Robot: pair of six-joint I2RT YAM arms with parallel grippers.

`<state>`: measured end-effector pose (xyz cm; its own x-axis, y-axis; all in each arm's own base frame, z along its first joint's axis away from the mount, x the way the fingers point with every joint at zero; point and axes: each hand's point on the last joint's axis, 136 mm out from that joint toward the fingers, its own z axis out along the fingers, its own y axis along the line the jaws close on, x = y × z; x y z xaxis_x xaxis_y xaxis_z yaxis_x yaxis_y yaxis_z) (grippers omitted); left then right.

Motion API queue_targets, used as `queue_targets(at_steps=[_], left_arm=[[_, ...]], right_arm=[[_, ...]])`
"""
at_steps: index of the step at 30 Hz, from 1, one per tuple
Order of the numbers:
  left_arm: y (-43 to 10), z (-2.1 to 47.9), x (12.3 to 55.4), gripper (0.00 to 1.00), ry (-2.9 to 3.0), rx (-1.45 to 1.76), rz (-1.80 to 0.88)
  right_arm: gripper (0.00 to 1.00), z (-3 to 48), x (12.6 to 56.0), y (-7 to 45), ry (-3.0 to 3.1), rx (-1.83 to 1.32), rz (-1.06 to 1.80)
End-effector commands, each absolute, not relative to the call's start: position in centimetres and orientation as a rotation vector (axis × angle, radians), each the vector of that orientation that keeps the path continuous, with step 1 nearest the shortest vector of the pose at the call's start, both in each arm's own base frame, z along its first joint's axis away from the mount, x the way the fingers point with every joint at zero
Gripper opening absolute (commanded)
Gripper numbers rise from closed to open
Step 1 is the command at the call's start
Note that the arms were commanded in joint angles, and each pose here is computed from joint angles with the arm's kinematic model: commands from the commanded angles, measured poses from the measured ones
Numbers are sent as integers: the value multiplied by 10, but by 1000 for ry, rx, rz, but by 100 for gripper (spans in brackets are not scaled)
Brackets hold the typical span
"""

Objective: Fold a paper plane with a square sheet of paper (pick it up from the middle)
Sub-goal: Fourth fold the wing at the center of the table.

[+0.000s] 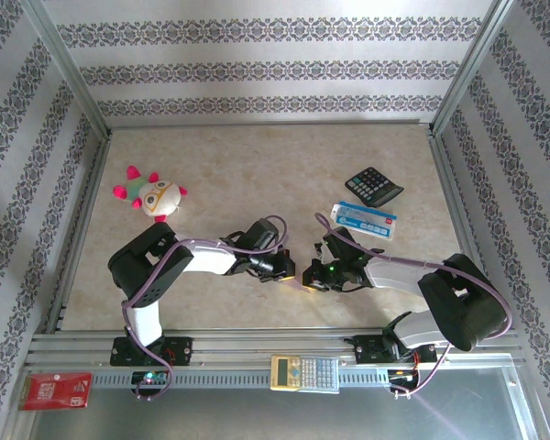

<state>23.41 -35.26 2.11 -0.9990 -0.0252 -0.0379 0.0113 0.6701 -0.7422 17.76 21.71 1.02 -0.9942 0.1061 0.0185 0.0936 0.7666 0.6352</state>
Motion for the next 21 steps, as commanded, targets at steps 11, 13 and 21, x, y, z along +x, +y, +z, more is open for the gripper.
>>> queue_targets(at_steps=[11,13,21], left_arm=[[-307,11,268,4,2858,-77,-1108],[-301,10,273,4,2859,-93,-1096],[-281,10,290,4,2845,-130,-1074]], right_arm=[[0,-40,135,158,3184,342,604],[0,-40,136,158,3184,343,602],[0,-41,135,157,3189,345,594]])
